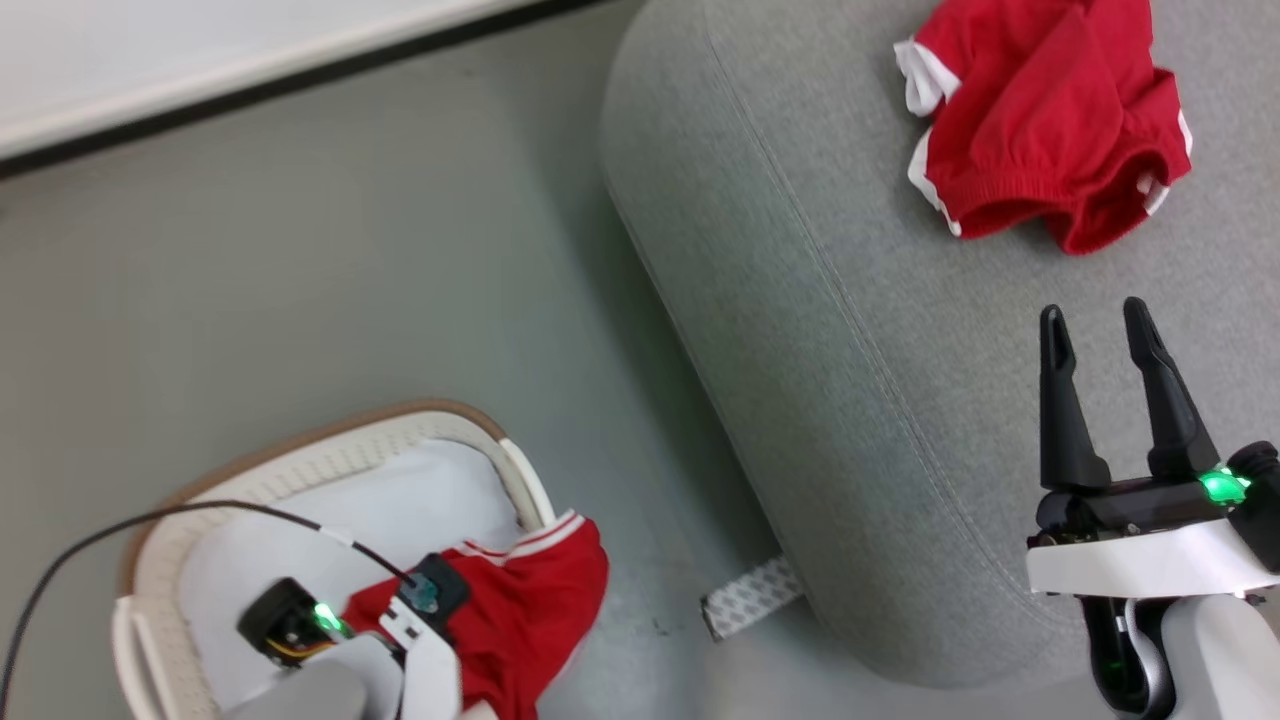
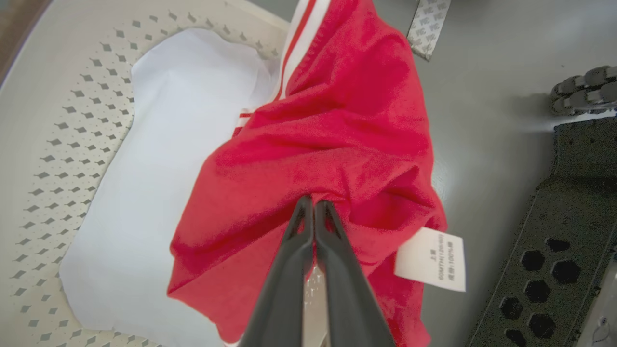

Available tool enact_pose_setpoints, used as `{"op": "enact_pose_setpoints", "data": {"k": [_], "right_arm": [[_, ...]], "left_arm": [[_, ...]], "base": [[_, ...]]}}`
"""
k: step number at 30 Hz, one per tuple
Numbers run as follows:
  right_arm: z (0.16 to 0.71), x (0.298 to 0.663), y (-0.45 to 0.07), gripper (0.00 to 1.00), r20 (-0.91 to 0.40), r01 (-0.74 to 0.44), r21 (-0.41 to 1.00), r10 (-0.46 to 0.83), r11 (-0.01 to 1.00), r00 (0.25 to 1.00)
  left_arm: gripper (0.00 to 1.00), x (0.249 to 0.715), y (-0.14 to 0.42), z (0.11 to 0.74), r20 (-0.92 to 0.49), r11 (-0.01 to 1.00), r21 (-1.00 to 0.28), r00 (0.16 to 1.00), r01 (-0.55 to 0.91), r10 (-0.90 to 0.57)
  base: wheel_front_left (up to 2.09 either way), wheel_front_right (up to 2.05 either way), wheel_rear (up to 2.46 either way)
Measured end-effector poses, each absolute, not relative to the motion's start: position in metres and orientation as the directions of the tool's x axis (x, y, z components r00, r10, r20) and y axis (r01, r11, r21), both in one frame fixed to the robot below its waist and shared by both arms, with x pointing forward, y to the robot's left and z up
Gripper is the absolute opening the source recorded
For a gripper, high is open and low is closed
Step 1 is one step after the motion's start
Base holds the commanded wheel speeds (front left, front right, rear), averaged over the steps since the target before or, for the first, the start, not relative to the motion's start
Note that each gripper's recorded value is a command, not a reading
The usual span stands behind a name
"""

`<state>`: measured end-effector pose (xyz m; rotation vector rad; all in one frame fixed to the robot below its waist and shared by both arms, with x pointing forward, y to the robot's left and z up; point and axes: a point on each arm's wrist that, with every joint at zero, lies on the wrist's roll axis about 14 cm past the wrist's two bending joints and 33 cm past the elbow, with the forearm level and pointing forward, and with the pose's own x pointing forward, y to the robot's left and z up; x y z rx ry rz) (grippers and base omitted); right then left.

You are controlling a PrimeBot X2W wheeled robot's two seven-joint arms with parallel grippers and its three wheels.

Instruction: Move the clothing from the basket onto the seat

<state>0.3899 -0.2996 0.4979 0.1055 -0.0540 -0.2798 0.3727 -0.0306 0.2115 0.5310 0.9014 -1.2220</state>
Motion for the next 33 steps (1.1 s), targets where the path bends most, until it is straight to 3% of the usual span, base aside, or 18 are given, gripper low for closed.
{"op": "enact_pose_setpoints", "data": {"k": [18, 33], "right_arm": [[0.544, 0.375, -0.269, 1.00, 0.173, 0.107, 0.150, -0.133, 0.983, 0.976], [0.557, 0.375, -0.218, 1.00, 0.218, -0.071, 0.169, 0.033, 0.983, 0.975]], "left_arm": [[0.00, 0.383, -0.045, 0.345, -0.511, 0.582, -0.135, 0.447, 0.802, -0.734], [0.00, 0.408, -0.042, 0.487, -0.117, 0.665, -0.096, 0.655, 0.741, -0.747]], "base": [[0.00, 0.00, 0.00], [0.00, 0.00, 0.00]]}}
